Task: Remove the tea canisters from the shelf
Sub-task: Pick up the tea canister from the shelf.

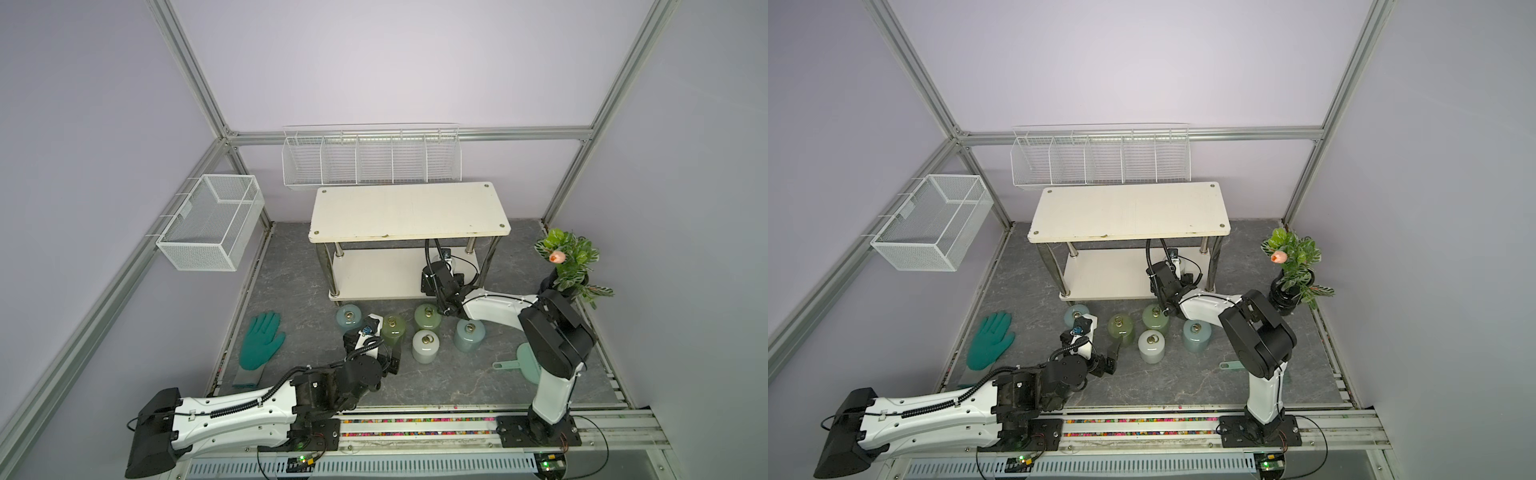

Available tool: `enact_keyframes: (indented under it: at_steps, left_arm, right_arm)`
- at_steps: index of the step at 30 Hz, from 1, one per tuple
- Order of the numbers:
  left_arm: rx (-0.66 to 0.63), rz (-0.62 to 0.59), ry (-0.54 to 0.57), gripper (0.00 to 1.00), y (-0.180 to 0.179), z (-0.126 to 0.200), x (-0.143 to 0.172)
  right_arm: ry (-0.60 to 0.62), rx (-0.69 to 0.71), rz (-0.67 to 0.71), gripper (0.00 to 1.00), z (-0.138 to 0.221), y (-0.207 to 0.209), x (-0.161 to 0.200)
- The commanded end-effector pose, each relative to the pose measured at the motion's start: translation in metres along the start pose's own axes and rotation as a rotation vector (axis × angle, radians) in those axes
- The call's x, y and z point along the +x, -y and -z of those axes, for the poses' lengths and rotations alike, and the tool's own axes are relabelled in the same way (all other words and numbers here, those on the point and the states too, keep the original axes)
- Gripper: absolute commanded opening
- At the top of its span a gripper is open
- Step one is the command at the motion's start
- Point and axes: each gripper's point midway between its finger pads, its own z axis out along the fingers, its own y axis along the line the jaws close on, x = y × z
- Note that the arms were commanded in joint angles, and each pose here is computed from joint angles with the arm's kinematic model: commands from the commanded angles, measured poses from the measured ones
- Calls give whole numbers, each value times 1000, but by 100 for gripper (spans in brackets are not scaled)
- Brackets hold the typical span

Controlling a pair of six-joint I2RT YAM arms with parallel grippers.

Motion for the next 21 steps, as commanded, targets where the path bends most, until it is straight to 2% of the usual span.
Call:
enact_keyframes:
  at_steps: [1,11,16,18,21]
  left_arm:
    - [-17,-2,15,100,-2,2,-7]
    - [-23,0,16,100,-4,1,-4]
    - [-27,13,21,100,-6,2,-2]
    - [-32,18,22,100,-8,2,0]
    - [-30,25,25,100,-10,2,2]
  right_arm:
    - [-281,98,141,89,-14,35,93]
    - [-300,113,153,99,-16,40,104]
    - [-314,97,168,96,-16,40,111]
    - [-318,94,175,100,-16,40,113]
    - [-324,81,180,97,-15,39,114]
